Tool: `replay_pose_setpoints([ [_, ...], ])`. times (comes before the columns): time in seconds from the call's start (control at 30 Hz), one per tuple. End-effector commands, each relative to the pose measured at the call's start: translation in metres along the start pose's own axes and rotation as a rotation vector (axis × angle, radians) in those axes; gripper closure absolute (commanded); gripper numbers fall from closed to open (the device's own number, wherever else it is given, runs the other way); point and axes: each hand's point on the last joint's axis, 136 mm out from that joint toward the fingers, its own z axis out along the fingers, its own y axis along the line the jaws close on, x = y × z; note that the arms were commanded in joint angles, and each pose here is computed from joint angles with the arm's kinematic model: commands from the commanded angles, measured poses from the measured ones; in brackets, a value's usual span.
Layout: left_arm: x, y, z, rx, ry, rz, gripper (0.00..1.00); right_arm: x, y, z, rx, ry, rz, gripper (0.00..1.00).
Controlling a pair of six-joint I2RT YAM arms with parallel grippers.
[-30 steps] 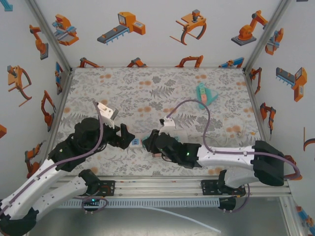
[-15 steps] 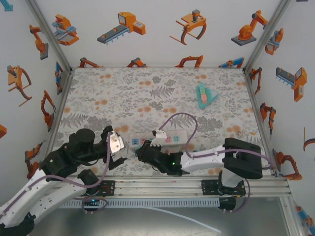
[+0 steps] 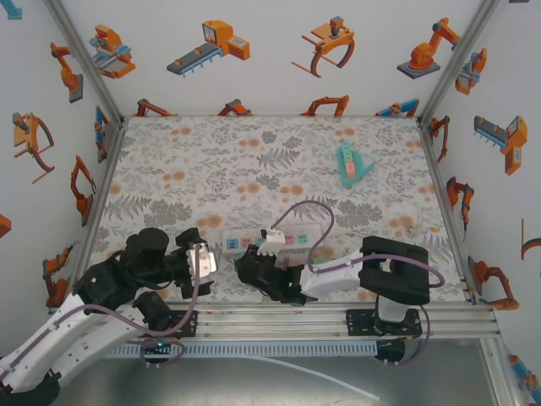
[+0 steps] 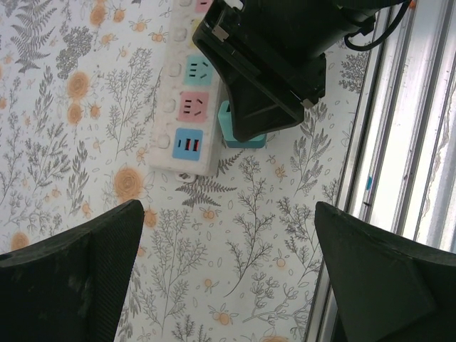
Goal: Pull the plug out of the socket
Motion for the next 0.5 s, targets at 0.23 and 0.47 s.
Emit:
replay_pose_setpoints([
  [0.23, 0.0, -0.005, 0.003, 0.019, -0.015, 0.022, 0.03, -0.005, -0.011, 0.003, 0.041, -0.06, 0.031, 0.61],
  [0.47, 0.002, -0.003, 0.004, 0.012, -0.01, 0.02, 0.03, -0.009, -0.012, -0.004, 0.051, -0.053, 0.039, 0.56],
])
